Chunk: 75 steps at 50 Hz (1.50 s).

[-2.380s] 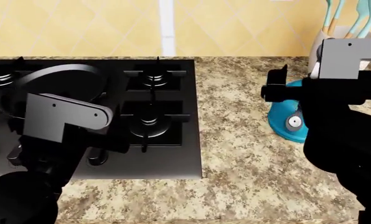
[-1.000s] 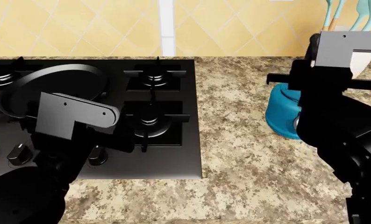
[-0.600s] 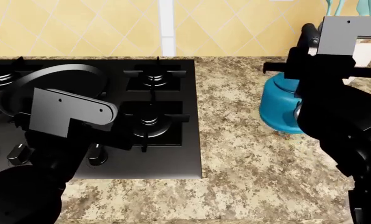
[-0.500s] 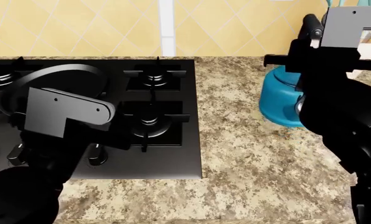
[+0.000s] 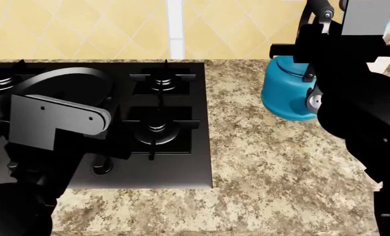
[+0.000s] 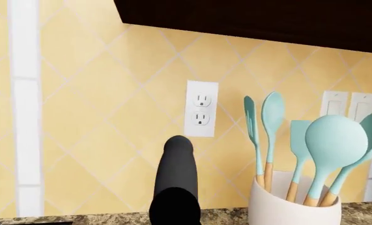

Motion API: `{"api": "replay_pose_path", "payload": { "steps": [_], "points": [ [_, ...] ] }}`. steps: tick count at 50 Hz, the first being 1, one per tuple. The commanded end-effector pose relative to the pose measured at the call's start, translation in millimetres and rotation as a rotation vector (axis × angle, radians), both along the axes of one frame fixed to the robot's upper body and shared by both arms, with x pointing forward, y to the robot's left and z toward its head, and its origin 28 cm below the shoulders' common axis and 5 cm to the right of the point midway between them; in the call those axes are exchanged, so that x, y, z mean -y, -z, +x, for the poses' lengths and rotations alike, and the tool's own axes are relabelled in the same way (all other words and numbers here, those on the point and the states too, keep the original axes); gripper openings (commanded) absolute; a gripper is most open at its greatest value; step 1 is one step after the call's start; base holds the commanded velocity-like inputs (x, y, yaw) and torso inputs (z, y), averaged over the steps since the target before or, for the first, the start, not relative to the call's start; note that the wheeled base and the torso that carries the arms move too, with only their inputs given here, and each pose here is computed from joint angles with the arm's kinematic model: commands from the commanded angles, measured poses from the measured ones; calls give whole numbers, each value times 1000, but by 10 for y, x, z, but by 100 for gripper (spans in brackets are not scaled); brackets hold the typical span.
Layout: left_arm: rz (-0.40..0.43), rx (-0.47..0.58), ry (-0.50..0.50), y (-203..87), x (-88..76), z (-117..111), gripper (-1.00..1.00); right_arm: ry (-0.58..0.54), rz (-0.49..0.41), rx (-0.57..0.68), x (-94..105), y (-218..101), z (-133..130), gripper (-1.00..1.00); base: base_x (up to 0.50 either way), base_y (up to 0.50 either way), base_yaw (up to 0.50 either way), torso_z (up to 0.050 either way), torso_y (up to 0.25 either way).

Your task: Pick the kettle from the counter and place it on a stove burner. Then turn the burner on.

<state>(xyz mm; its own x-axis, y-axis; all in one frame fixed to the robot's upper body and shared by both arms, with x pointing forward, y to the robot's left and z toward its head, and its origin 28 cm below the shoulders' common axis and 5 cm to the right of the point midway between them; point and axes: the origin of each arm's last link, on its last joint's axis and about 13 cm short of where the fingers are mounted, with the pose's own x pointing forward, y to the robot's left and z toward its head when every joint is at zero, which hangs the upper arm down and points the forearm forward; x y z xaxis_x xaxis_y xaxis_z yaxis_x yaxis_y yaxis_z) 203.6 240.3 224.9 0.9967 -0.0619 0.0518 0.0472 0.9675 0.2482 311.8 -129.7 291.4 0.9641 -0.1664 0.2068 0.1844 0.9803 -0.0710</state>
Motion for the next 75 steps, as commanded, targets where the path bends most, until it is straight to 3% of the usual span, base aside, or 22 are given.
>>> {"api": "replay_pose_path", "payload": {
  "steps": [1,42,63,68,75],
  "points": [
    [2,7,-3,-11,-10,8,100,-11,-9,85,8,-101,-37,-100,0,0,0,0,10],
    [10,21,2,-43,-4,147,100,-44,-45,87,-53,-84,48,-100,-3,464,0,0,2],
    [10,15,-10,-29,-14,149,100,-95,-97,76,-188,71,256,-100,-1,12,0,0,2],
    [4,9,-6,-9,2,155,100,-116,-29,49,-186,88,207,-100,0,0,0,0,2],
    [6,5,6,11,20,141,100,-92,-39,13,-156,214,251,-100,0,0,0,1,1]
  ]
}}
